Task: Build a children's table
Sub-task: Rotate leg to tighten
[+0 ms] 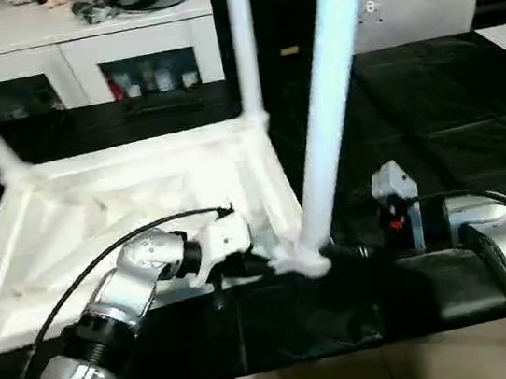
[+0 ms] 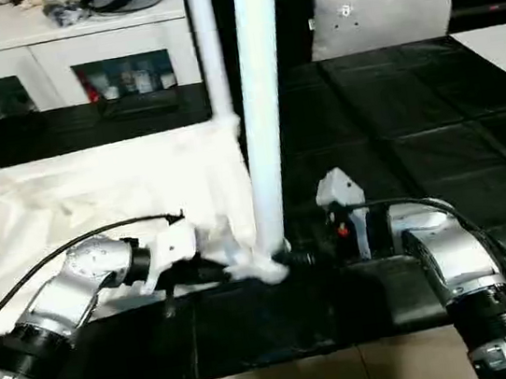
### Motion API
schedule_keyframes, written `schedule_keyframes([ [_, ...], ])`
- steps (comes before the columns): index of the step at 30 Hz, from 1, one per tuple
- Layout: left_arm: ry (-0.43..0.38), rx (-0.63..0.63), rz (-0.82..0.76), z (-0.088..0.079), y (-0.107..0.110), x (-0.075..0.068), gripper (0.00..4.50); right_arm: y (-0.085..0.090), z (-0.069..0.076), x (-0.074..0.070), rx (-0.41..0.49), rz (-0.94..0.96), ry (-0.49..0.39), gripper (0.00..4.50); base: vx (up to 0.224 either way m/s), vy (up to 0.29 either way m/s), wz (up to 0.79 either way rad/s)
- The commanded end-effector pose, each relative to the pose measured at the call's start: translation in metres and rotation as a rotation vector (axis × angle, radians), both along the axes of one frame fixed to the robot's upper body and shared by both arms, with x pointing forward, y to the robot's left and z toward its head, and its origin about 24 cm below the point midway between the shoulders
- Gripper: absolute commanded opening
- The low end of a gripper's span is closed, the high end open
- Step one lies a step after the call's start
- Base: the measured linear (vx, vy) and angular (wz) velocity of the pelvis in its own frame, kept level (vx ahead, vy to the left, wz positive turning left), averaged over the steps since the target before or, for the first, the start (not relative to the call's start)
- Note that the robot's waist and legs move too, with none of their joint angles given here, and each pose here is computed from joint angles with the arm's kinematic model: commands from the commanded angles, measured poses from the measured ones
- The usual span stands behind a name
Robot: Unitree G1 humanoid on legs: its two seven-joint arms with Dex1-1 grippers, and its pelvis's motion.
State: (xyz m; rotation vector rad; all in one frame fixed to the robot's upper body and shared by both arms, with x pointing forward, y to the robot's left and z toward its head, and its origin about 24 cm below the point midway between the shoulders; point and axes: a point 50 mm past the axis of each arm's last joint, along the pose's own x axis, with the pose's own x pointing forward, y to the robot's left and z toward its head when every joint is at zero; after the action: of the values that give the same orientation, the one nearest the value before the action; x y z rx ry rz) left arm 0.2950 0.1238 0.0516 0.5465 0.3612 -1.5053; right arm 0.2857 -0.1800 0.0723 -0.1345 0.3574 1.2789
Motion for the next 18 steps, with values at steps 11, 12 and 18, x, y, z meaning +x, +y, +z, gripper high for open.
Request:
schedule_keyframes([
  [11, 0.029, 0.036, -0.177, 0.000, -0.006, -0.009, 0.00, 0.017, 0.000, -0.007, 0.077, 0.176, 0.068, 2.87, 0.000, 0.000, 0.00],
  [12, 0.029, 0.036, -0.179, 0.000, -0.006, -0.009, 0.00, 0.018, -0.001, -0.008, 0.078, 0.183, 0.075, 2.76, 0.000, 0.000, 0.00],
  [18, 0.036, 0.040, -0.180, -0.001, -0.005, -0.010, 0.00, 0.019, -0.002, -0.012, 0.090, 0.210, 0.114, 2.32, 0.000, 0.000, 0.00],
])
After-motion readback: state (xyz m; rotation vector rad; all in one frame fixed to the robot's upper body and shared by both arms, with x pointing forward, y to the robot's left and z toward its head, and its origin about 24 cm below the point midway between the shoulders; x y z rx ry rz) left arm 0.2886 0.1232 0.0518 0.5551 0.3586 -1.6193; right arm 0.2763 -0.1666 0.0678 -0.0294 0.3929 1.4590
